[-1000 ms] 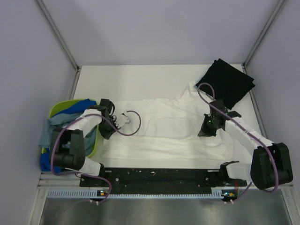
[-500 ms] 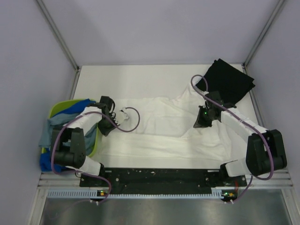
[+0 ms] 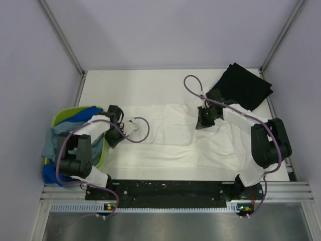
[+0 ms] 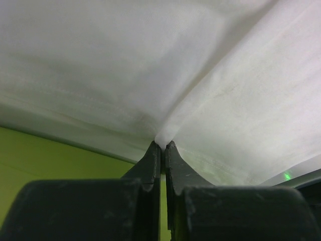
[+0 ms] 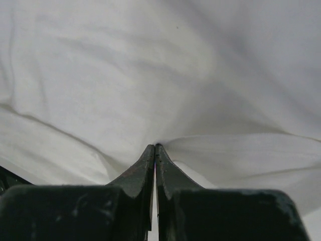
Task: Fold and stack the t-shirts
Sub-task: Fold the flattened tshirt in 1/3 of the way
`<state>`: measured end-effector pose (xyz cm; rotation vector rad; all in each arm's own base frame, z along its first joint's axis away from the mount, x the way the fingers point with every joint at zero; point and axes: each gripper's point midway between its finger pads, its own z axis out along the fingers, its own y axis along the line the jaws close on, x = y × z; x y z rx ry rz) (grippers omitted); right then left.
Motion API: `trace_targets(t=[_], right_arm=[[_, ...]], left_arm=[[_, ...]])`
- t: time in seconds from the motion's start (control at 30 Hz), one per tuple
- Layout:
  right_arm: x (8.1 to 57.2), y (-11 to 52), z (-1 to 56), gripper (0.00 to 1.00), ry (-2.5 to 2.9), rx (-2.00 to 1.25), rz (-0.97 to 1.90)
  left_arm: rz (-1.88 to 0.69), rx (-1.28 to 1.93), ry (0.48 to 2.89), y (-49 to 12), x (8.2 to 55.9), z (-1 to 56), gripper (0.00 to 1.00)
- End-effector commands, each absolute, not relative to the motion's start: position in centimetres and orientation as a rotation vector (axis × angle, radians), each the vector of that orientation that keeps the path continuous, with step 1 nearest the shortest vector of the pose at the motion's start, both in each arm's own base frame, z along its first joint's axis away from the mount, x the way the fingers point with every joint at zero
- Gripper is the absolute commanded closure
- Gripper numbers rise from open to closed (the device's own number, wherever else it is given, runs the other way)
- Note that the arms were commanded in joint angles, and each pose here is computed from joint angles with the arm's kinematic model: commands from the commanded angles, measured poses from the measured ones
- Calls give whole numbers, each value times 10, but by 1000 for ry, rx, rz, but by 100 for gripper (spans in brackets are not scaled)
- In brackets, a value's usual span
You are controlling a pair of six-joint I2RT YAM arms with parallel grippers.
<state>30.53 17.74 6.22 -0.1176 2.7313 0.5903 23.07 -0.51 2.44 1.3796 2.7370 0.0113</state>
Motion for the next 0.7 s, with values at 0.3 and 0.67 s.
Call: trace_targets(t=[0.3,0.67], right_arm=[[330,211,88,59,2629,-388,648],[294,87,125,73,2545,339,348]], left_arm=[[8,1336,2756,-6,234,27,59],[-327,1449,2210,-162,292,150,57]])
